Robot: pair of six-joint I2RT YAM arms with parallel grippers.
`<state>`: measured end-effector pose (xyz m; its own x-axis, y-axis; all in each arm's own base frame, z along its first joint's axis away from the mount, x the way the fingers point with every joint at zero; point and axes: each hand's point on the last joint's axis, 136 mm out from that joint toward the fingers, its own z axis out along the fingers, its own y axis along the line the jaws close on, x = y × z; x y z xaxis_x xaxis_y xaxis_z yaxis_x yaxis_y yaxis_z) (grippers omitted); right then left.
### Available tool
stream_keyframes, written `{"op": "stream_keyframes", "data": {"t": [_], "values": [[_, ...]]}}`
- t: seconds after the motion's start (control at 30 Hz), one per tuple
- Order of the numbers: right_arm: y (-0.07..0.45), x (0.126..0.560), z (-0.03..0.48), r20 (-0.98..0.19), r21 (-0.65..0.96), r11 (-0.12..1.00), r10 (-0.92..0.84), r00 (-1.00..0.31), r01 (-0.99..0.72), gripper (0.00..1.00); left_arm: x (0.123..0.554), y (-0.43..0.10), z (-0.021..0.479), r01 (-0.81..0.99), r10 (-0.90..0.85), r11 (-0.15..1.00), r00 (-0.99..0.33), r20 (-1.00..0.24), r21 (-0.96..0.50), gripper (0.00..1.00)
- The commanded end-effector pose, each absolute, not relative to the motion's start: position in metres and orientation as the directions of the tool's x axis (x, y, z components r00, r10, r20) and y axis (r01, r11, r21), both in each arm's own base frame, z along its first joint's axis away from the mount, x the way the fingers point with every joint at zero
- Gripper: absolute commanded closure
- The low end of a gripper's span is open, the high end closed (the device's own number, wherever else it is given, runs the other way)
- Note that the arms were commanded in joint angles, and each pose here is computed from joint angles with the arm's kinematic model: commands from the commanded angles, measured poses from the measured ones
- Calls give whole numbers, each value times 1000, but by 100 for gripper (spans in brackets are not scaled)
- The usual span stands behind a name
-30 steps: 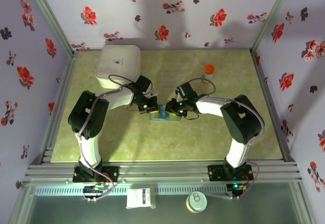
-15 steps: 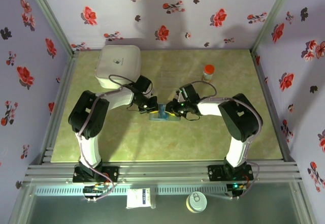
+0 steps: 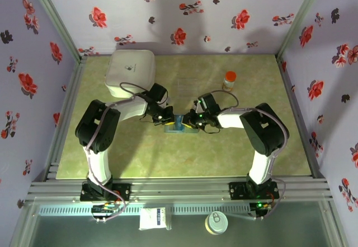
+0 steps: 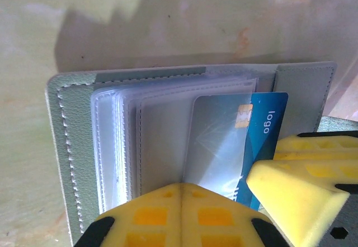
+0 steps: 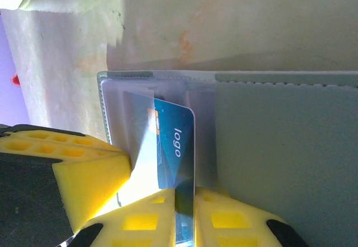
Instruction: Take the credit cards out of the card holder
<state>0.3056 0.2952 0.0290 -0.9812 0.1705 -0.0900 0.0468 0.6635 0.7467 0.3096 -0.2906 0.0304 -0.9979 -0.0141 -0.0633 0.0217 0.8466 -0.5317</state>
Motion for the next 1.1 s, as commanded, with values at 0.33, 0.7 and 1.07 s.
{"op": "stream_keyframes", "data": {"t": [0.33, 0.7, 1.07], "values": [[265, 302, 32, -107, 711, 700, 210, -972, 73, 89, 300, -277, 16, 9, -12, 876, -999, -39, -482, 100], [258, 305, 67, -215, 669, 741, 118, -970, -58, 94, 310, -288, 41, 19, -24, 845, -997, -74, -534, 100], [228, 323, 99, -428, 324, 853, -253, -868, -409, 100, 331, -269, 75, 7, -107, 813, -981, -160, -582, 96]]}}
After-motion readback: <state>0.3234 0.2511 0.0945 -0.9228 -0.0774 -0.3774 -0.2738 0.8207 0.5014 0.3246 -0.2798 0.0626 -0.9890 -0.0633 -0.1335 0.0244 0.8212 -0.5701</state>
